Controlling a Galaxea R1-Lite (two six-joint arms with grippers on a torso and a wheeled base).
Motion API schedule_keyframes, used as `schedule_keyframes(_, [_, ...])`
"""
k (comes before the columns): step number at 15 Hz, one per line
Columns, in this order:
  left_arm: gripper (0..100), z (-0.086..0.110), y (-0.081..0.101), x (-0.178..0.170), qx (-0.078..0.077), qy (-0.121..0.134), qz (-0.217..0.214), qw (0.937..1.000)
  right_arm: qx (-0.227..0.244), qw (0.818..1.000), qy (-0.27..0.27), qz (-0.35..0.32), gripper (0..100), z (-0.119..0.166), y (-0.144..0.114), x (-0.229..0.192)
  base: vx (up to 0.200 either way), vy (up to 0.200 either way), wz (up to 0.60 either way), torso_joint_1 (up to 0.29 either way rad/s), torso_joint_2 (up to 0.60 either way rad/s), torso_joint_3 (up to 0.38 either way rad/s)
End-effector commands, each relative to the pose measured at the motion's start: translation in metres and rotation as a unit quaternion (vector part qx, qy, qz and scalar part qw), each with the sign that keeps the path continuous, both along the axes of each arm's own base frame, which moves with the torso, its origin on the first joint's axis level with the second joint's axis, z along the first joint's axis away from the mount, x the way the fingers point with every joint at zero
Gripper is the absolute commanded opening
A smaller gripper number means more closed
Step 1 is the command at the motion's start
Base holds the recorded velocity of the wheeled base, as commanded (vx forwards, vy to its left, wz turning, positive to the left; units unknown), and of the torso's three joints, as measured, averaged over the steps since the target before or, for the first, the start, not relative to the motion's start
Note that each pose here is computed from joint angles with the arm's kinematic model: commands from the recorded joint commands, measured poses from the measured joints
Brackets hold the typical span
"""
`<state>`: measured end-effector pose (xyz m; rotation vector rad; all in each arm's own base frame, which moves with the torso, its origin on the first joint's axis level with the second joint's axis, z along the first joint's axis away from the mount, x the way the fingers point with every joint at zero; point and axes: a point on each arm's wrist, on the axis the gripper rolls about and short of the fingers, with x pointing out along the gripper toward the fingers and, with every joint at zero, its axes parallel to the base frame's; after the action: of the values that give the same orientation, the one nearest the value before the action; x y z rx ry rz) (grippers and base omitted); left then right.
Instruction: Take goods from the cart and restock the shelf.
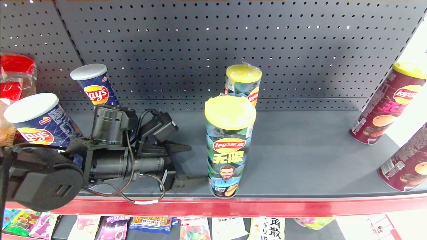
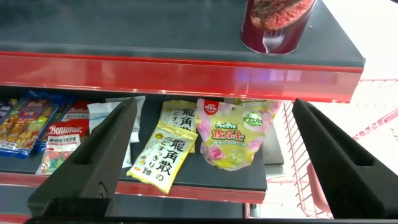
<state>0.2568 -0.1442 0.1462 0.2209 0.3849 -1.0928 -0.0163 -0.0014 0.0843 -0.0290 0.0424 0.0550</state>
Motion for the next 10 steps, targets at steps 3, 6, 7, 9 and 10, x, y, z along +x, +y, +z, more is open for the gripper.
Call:
schedule_keyframes(3, [100, -0.001, -0.006, 0.003, 0.0, 0.001, -0.008, 1.0, 0.0, 1.0, 0.002, 0.001, 100, 0.0, 0.0, 0.0, 0.0, 0.0, 0.0, 0.0, 0.0, 0.0])
schedule_keyframes(6, [100, 0.0, -0.009, 0.007, -0.002, -0.003, -0.007, 1.0, 0.0, 1.0, 0.002, 0.003, 100, 0.0, 0.0, 0.0, 0.0, 0.0, 0.0, 0.0, 0.0, 0.0])
schedule_keyframes(7, [100, 0.0, -0.009, 0.009, -0.002, -0.003, -0.007, 1.0, 0.0, 1.0, 0.002, 0.003, 100, 0.0, 0.0, 0.0, 0.0, 0.0, 0.0, 0.0, 0.0, 0.0])
schedule_keyframes(9, [100, 0.0, -0.01, 0.01, -0.002, -0.004, -0.006, 1.0, 0.0, 1.0, 0.002, 0.003, 100, 0.0, 0.0, 0.0, 0.0, 0.0, 0.0, 0.0, 0.0, 0.0])
schedule_keyframes(10, [100, 0.0, -0.011, 0.011, -0.002, -0.004, -0.007, 1.0, 0.0, 1.0, 0.002, 0.003, 100, 0.0, 0.0, 0.0, 0.0, 0.0, 0.0, 0.0, 0.0, 0.0])
